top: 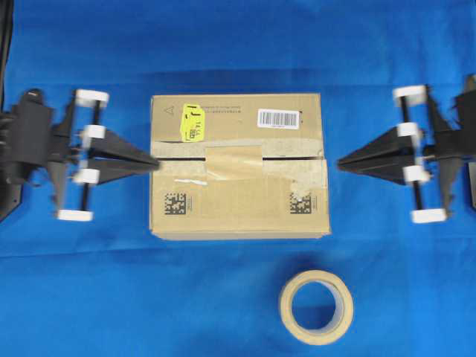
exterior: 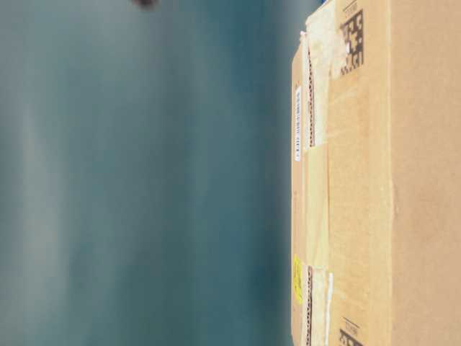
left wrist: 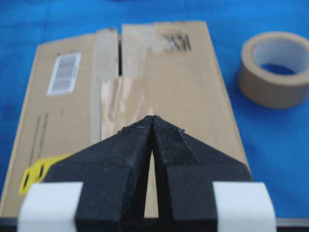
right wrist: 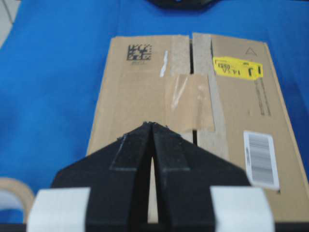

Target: Apply tape along the seams of the closed cardboard box to seal it securely.

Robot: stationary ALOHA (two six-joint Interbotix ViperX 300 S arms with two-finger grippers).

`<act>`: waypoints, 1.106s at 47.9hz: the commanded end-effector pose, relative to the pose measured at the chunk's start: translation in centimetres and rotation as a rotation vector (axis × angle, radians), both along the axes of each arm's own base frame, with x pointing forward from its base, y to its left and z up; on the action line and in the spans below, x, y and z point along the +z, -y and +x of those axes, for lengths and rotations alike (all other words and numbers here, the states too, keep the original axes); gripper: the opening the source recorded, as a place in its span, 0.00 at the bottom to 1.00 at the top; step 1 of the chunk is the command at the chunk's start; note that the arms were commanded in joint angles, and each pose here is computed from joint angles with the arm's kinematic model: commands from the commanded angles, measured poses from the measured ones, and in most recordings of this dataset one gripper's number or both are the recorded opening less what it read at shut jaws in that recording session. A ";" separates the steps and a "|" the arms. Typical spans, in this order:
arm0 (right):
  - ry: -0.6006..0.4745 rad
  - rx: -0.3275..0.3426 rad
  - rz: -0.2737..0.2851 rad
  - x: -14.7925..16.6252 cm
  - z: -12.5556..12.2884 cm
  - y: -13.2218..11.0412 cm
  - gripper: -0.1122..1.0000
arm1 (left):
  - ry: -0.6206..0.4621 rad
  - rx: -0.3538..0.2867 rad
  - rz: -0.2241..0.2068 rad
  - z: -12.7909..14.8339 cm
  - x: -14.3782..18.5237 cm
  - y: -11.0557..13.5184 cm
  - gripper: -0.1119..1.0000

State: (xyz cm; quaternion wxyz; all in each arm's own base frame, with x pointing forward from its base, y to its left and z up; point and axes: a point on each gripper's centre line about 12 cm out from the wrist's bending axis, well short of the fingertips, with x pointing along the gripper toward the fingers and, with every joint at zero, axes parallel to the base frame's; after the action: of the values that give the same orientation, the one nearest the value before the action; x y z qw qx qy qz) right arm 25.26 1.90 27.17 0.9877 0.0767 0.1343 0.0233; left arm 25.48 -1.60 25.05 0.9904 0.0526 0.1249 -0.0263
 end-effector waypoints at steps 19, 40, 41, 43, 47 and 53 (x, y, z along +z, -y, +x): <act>-0.039 0.021 0.013 -1.6 -6.0 0.3 0.10 | 0.051 -0.026 -0.017 -7.2 -1.1 -0.3 0.10; -0.140 -0.022 0.021 -5.9 -6.1 0.9 0.10 | -0.004 -0.041 -0.019 -8.9 -3.3 -0.2 0.10; -0.140 -0.023 0.021 -5.9 -6.1 0.9 0.10 | -0.005 -0.041 -0.019 -8.9 -3.3 -0.2 0.10; -0.139 -0.023 0.021 -6.0 -6.0 0.9 0.10 | -0.005 -0.041 -0.019 -8.9 -3.3 -0.2 0.10; -0.134 -0.024 0.022 -5.9 -6.0 0.9 0.10 | -0.005 -0.041 -0.019 -8.9 -3.4 -0.2 0.10; -0.130 -0.024 0.021 -5.8 -6.0 0.9 0.10 | -0.004 -0.041 -0.019 -8.9 -3.3 -0.2 0.10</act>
State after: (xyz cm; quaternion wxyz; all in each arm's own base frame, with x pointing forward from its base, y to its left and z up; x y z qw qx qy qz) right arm 18.96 1.00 20.79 0.9742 0.0880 0.2074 0.0091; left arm 16.36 -1.41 21.30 0.9890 0.0483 0.1305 -0.0494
